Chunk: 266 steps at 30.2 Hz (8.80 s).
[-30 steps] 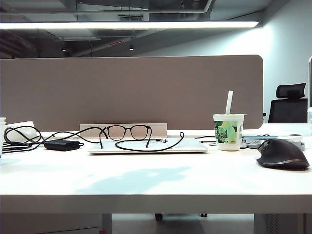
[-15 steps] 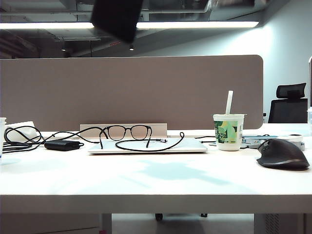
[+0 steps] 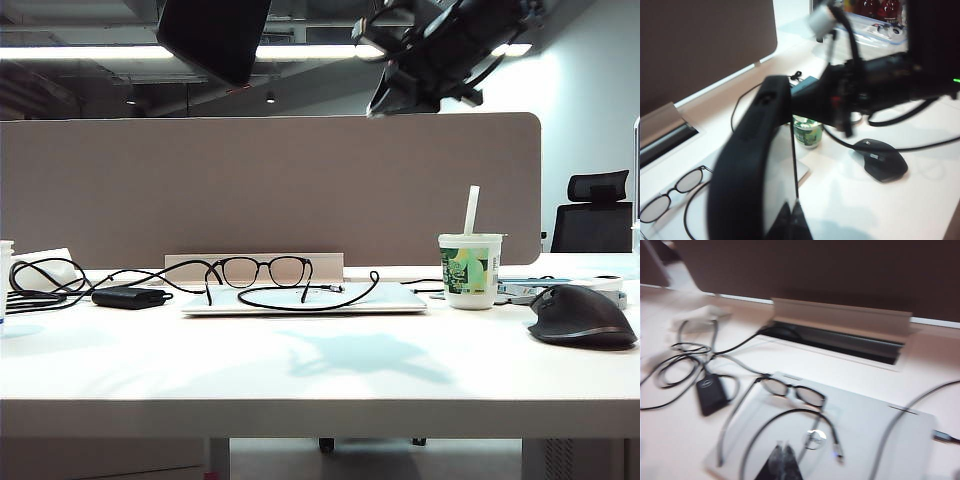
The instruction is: Pick up the black phone, pick up the charger plug, insert the charger plug into the phone's charging port, and finally place the connected phone back on the desk.
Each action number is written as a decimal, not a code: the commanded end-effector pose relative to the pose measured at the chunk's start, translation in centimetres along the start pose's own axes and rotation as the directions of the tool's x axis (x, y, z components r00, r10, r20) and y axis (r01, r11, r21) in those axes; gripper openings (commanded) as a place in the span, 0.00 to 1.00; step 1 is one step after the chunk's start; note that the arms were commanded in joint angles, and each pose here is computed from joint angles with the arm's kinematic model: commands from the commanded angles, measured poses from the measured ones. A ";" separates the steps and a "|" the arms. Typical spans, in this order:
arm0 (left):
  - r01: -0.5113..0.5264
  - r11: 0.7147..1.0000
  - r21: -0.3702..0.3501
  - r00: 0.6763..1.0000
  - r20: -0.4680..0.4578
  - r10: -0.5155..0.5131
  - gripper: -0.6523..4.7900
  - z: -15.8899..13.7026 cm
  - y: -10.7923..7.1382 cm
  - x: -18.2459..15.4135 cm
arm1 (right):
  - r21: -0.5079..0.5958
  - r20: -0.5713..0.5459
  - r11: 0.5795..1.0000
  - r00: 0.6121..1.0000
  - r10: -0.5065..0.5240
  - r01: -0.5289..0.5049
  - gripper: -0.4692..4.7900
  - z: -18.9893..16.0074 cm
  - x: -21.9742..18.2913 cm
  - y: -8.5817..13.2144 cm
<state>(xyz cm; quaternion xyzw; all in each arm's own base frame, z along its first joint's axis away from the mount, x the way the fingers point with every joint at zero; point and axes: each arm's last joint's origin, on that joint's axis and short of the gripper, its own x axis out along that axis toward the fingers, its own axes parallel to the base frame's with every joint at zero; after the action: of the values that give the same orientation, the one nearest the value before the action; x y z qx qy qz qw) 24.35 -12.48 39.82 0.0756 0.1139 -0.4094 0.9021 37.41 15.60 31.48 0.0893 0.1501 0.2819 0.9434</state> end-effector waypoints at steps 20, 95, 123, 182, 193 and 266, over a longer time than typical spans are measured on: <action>-0.002 0.999 0.035 0.999 0.048 0.000 0.11 0.7 -0.1 -0.3 | 0.150 -0.247 0.946 0.938 -0.245 0.286 0.50 -5.4 8.9 -0.7; 0.003 0.999 0.038 0.999 0.038 -0.004 0.11 0.6 -0.1 -0.3 | -0.718 -0.516 0.637 0.828 -0.217 -0.280 0.08 -4.8 4.7 -1.3; -0.010 0.998 0.057 0.997 0.083 0.006 0.11 1.3 -0.5 -1.6 | 0.133 -0.651 0.984 0.759 -0.003 0.118 0.35 -9.5 7.0 6.0; -0.330 0.942 0.052 0.927 0.205 0.314 0.11 3.3 -1.0 -5.8 | -0.563 -0.801 0.530 0.575 -0.164 -0.634 0.08 -12.6 5.4 9.2; -0.330 0.943 0.051 0.927 0.204 0.313 0.11 3.3 -1.0 -5.8 | -0.470 -0.815 0.672 0.573 -0.082 -0.573 0.33 -12.0 5.3 8.7; -0.326 0.944 0.052 0.928 0.206 0.310 0.11 3.3 -1.0 -5.8 | 0.003 -0.624 0.985 0.770 -0.133 0.172 0.57 -12.6 13.6 6.8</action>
<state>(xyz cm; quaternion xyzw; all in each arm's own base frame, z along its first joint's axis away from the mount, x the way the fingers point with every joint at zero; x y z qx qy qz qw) 20.60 -9.83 43.74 0.0969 0.0218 -0.2679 0.9583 40.67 29.92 18.09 0.0126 0.4612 0.2171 0.8602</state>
